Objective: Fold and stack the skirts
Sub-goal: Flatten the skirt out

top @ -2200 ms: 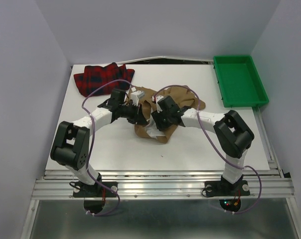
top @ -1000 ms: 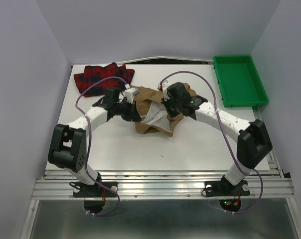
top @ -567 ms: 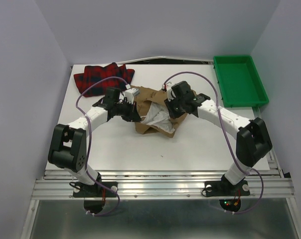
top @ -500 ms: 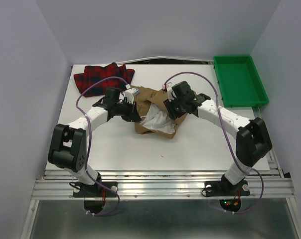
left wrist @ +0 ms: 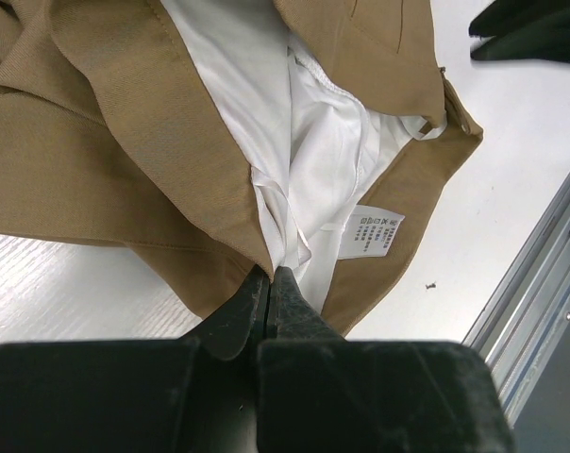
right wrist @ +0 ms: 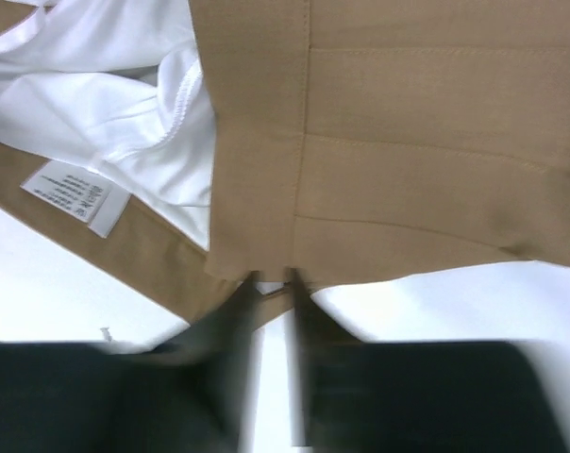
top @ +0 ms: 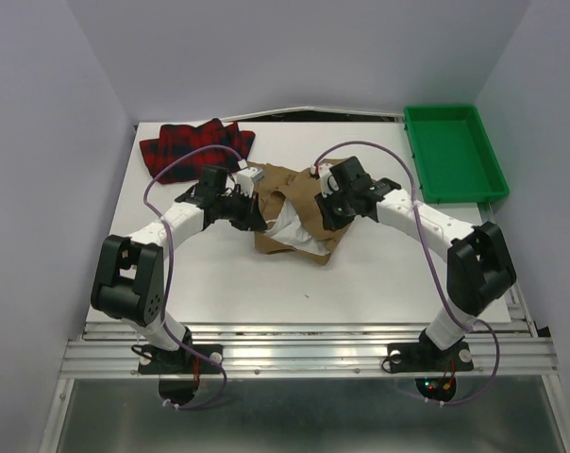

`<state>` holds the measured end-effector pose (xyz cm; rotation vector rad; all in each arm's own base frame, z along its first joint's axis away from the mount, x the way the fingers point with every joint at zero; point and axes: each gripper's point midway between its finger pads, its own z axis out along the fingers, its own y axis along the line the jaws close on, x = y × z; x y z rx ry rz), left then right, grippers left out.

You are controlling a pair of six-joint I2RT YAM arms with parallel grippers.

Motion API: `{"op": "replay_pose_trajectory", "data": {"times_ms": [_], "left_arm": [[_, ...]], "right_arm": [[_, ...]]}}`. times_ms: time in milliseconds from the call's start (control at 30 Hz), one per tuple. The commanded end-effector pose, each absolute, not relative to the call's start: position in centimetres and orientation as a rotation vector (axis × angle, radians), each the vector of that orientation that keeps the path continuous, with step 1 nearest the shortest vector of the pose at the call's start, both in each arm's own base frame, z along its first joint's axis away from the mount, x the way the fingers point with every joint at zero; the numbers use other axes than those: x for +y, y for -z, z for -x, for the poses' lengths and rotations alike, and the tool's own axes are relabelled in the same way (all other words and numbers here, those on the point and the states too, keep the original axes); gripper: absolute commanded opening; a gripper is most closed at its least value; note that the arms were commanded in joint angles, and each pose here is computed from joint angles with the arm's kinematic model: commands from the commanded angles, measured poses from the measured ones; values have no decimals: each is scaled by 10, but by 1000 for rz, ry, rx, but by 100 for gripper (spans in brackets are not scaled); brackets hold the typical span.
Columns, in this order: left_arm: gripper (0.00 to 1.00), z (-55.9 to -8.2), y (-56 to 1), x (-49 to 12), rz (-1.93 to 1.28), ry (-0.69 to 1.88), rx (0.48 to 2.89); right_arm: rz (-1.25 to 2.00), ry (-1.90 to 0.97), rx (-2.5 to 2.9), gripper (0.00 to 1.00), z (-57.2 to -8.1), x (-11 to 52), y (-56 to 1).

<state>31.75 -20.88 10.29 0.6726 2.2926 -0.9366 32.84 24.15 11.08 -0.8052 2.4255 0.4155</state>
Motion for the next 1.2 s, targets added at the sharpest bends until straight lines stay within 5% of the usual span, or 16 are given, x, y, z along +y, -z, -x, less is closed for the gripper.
{"op": "replay_pose_trajectory", "data": {"times_ms": [0, 133, 533, 733, 867, 1100, 1167], "left_arm": [[0, -323, -121, -210, -699, 926, 2234], [0, -323, -119, -211, -697, 930, 2239], [0, -325, -117, -210, -695, 923, 2245], [0, -326, -117, -207, -696, 895, 2250], [0, -326, -120, -205, -703, 875, 2243], [0, -331, -132, -199, -697, 809, 2230], [0, -336, -144, -193, -700, 742, 2202]], "right_arm": [[850, -491, 2393, 53, -320, 256, -126], [916, -351, 2357, 67, -311, 261, -116], [1006, -184, 2390, 58, -325, 267, -78], [944, 5, 2341, 36, -343, 246, -84], [897, 37, 2293, 34, -345, 238, -108], [776, 98, 2192, 1, -357, 222, -156], [712, 125, 2177, 1, -364, 207, -170]]}}
